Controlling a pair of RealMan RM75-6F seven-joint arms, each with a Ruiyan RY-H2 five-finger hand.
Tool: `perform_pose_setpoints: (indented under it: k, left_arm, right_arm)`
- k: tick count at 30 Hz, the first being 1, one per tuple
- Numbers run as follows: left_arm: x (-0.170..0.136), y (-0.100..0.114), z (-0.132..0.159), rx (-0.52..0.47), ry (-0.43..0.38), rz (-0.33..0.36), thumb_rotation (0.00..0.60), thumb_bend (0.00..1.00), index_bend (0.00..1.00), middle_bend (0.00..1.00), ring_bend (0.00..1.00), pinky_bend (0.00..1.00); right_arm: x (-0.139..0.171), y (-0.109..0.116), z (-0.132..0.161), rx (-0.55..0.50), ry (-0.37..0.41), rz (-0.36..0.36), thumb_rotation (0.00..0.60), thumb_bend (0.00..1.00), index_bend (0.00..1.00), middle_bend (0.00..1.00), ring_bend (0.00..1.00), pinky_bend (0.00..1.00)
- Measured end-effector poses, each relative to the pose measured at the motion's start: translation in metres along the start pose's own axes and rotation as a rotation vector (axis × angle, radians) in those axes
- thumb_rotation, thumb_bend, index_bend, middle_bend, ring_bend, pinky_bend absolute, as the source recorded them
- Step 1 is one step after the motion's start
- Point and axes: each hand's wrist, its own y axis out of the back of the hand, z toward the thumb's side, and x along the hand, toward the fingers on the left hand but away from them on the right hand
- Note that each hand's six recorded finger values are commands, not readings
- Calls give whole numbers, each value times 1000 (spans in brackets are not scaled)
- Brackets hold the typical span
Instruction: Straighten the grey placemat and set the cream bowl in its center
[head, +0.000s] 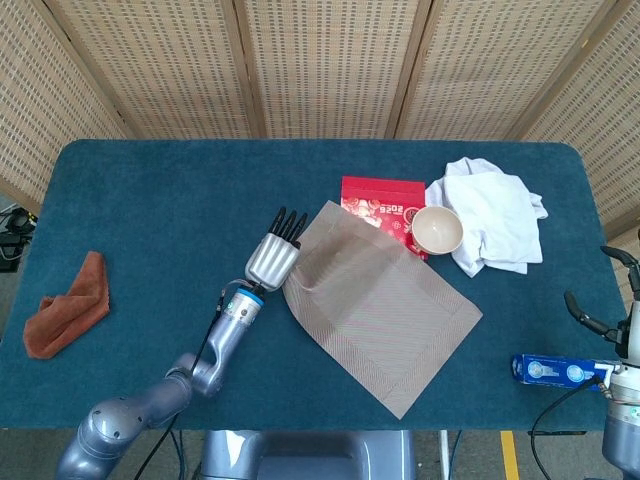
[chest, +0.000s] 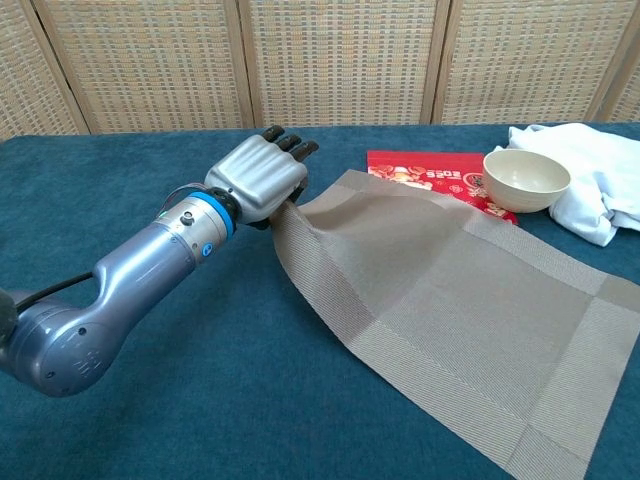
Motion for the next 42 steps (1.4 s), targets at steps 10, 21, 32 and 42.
perform_pose_setpoints:
  k: [10,21,32,42]
  left_arm:
    - [-34,-9,-16,15,2,-44,600,583,726,0,0,0]
    - [-87,2,-28,6,-9,-137,600,587,733,0,0,0]
    - [-147,6,-20,20,-83,-255,600,589,737,0,0,0]
    - [-184,9,-13,-24,-155,-266,600,590,738,0,0,0]
  right_arm:
    - [5,-8,4,12,17,25,600,384,278,36,0,0]
    - [13,-17,13,23,49,50,600,384,279,36,0,0]
    - [18,-17,19,19,70,53,600,384,279,36,0,0]
    - [20,-18,22,18,83,55,600,384,279,36,0,0]
